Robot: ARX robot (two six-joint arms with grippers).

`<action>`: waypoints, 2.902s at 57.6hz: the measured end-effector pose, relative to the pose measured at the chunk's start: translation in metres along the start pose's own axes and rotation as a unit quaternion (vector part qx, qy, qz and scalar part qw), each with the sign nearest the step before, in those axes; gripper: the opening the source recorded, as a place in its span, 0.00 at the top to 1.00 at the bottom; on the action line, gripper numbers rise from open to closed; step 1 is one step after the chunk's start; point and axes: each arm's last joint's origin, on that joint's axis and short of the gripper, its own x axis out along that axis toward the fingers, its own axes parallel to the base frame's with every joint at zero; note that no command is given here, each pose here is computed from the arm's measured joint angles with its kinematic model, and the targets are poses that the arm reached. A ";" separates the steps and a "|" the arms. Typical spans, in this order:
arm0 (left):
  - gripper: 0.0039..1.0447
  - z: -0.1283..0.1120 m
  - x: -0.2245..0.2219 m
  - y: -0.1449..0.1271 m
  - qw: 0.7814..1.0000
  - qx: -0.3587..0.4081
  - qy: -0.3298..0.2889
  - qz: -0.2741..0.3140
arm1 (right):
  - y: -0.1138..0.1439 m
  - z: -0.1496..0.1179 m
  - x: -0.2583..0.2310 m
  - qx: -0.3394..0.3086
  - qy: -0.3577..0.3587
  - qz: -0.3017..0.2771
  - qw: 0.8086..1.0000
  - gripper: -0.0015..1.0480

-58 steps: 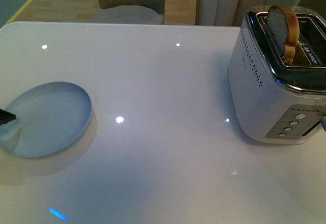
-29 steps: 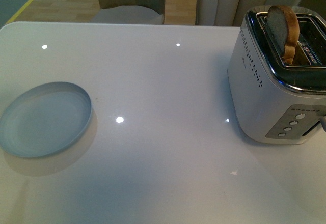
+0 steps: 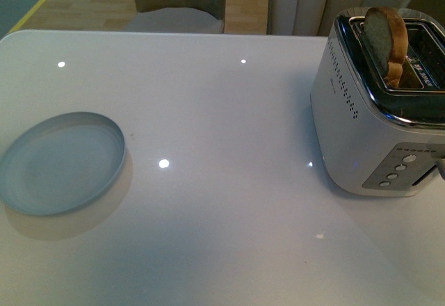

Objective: Left arm holds plate, right arm toasts bread

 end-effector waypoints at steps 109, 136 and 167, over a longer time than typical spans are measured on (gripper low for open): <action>0.98 -0.103 -0.069 -0.006 0.932 0.279 -0.225 0.054 | 0.000 0.000 0.000 0.000 0.000 0.000 1.000 0.08; 0.72 -0.103 -0.070 -0.006 0.932 0.279 -0.227 0.054 | 0.000 0.000 0.000 0.000 0.000 0.000 1.000 0.08; 0.07 -0.103 -0.070 -0.006 0.931 0.280 -0.227 0.054 | 0.000 0.000 0.000 0.000 0.000 0.000 1.000 0.08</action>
